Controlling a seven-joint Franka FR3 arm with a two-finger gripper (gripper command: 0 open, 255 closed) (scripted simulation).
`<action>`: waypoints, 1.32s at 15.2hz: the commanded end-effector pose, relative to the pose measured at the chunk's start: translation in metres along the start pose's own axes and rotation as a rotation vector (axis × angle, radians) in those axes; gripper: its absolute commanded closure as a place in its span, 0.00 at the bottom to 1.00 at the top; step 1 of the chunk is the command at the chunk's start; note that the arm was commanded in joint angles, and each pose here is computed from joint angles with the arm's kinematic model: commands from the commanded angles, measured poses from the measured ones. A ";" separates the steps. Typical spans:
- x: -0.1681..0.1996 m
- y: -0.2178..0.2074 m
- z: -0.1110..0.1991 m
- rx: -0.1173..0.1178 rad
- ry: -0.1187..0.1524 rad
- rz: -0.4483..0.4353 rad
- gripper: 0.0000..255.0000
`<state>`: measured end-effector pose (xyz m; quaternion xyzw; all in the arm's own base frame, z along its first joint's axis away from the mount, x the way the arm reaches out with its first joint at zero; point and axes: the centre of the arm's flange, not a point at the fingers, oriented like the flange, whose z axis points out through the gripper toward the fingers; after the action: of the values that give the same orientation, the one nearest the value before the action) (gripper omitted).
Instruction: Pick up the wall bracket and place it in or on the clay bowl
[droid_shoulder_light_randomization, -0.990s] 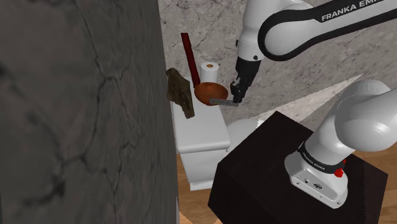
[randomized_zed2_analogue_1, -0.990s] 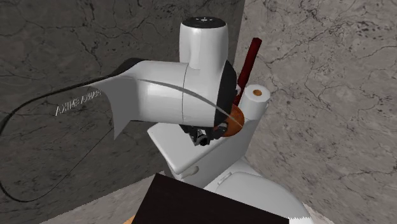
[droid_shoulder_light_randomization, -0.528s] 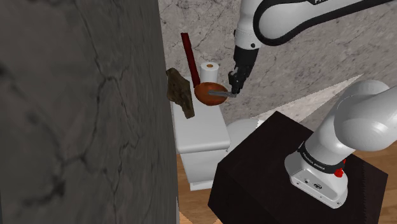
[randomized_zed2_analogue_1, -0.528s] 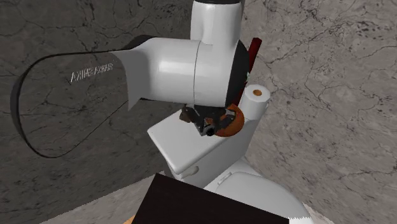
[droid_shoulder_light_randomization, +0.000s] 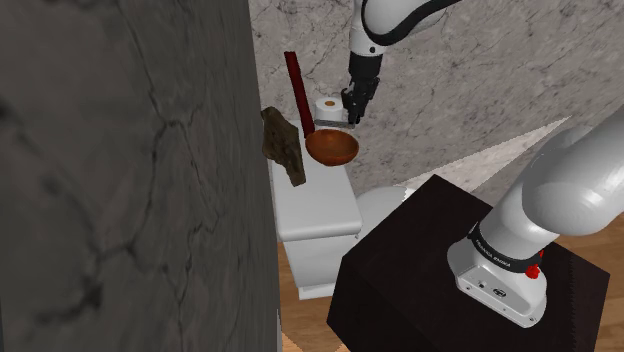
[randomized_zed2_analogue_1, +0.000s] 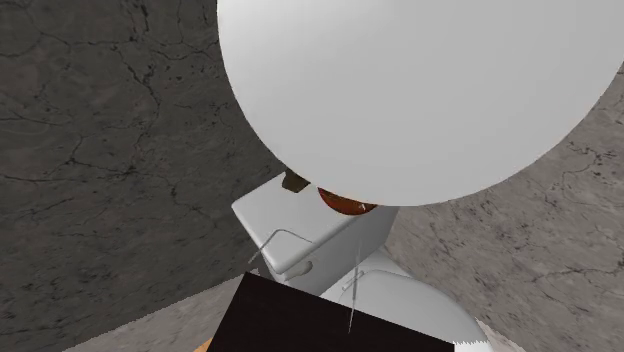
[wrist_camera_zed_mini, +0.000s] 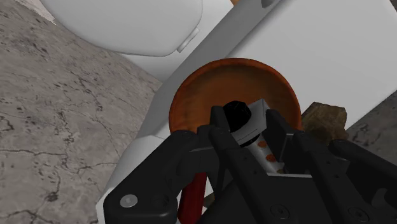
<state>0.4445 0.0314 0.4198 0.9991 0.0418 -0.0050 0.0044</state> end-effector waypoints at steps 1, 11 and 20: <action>0.016 0.008 0.001 -0.001 -0.001 0.000 1.00; 0.017 0.007 0.053 -0.001 -0.001 0.000 1.00; 0.017 0.007 0.076 -0.001 -0.001 0.000 1.00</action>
<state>0.4614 0.0252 0.3436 0.9991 0.0418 -0.0054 0.0048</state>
